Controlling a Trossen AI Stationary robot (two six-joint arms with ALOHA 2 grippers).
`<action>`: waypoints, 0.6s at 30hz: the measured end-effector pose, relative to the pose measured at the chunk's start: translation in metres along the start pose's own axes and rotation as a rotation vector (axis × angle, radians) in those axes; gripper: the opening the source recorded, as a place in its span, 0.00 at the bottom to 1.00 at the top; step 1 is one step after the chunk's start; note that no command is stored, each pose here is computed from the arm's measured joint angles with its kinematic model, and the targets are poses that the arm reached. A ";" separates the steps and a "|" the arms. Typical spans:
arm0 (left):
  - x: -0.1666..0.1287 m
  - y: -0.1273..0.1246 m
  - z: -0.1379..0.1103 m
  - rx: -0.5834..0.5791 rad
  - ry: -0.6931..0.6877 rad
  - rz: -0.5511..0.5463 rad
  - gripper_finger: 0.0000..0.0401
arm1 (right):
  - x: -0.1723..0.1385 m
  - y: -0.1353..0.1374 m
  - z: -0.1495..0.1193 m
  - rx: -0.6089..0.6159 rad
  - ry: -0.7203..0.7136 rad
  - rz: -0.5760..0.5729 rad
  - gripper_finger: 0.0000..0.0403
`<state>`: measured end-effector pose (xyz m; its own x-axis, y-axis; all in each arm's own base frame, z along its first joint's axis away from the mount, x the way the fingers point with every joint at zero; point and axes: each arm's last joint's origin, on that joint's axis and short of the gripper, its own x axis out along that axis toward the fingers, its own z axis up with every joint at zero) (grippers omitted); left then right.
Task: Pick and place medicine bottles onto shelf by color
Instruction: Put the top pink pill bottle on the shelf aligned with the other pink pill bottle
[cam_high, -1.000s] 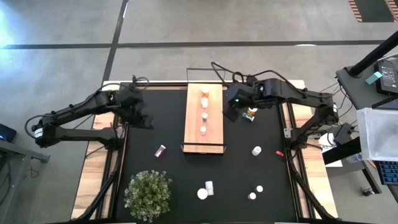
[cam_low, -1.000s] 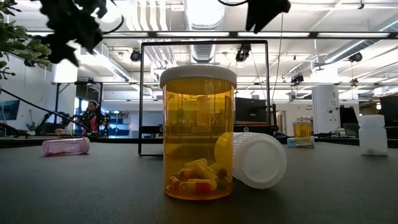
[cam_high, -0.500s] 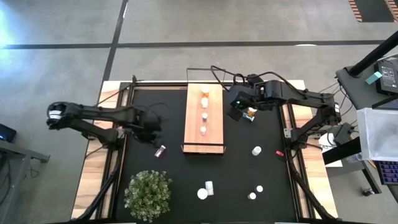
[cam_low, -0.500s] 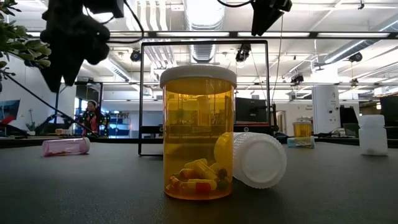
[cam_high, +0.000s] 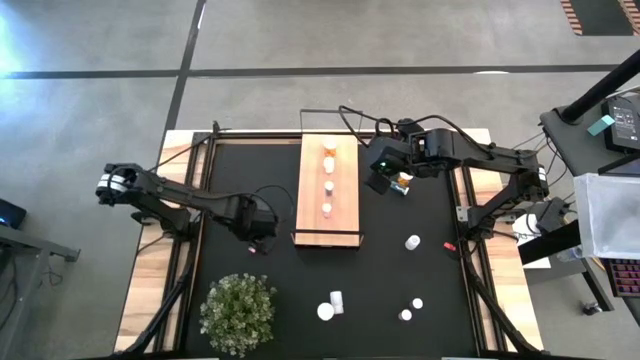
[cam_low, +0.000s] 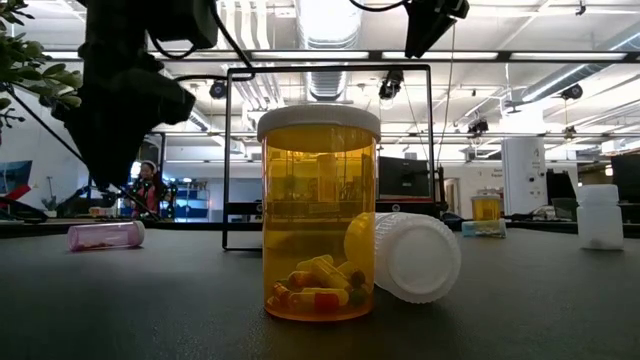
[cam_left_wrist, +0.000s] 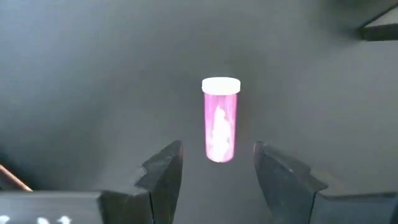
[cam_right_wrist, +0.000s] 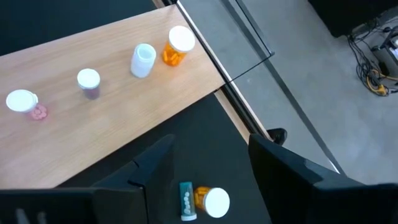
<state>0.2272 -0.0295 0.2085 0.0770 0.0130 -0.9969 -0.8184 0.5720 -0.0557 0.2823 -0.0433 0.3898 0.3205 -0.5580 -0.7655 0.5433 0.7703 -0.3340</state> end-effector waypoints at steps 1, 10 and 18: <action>0.002 -0.001 0.000 0.001 0.002 0.012 0.45 | 0.000 0.000 0.000 -0.001 0.001 0.000 0.49; 0.023 -0.003 -0.002 0.014 0.023 0.036 0.45 | 0.000 -0.001 -0.002 -0.010 0.019 -0.005 0.49; 0.044 0.003 -0.008 0.011 0.045 -0.002 0.45 | 0.000 -0.001 -0.003 -0.011 0.024 -0.007 0.49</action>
<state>0.2238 -0.0336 0.1643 0.0530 -0.0250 -0.9983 -0.8121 0.5806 -0.0577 0.2799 -0.0430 0.3886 0.2978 -0.5561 -0.7760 0.5368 0.7697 -0.3456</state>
